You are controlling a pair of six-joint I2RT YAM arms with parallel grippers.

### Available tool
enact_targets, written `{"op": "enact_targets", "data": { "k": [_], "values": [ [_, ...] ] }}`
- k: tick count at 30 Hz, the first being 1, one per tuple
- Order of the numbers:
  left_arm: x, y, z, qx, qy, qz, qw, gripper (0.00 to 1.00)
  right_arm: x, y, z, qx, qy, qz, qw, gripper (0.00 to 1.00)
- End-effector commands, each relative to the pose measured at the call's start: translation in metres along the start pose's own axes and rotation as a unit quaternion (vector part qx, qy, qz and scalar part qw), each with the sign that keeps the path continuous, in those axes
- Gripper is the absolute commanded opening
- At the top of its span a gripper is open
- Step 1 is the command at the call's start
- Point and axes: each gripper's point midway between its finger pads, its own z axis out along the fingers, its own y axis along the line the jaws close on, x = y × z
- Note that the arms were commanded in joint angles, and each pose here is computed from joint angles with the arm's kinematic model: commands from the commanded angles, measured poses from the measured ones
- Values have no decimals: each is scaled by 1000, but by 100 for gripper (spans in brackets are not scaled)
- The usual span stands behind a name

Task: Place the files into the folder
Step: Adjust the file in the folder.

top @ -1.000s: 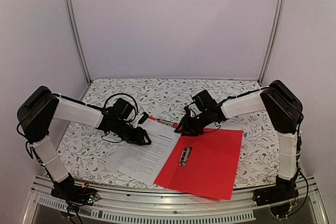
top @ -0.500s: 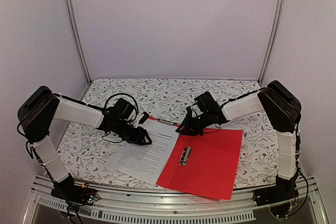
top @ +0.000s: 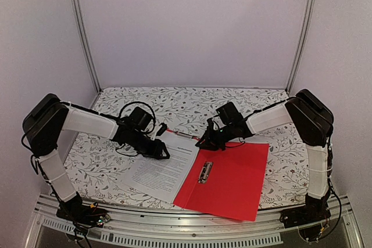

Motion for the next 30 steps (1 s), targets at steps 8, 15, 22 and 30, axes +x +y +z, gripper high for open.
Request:
{"op": "enact_targets", "data": {
  "k": [8,15,22,30],
  "values": [
    [12,1,10,-17,28,6,999,44,-6,-15,-12,52,-22,-17,998,20],
    [13,1,11,-22,30,8,999,44,-8,-14,-20,69,-26,-35,997,25],
    [10,0,13,-24,30,9,999,45,-11,-11,-29,80,-33,-58,995,29],
    [7,-2,12,-24,29,16,999,46,-13,-2,-39,81,-35,-87,992,31]
  ]
}}
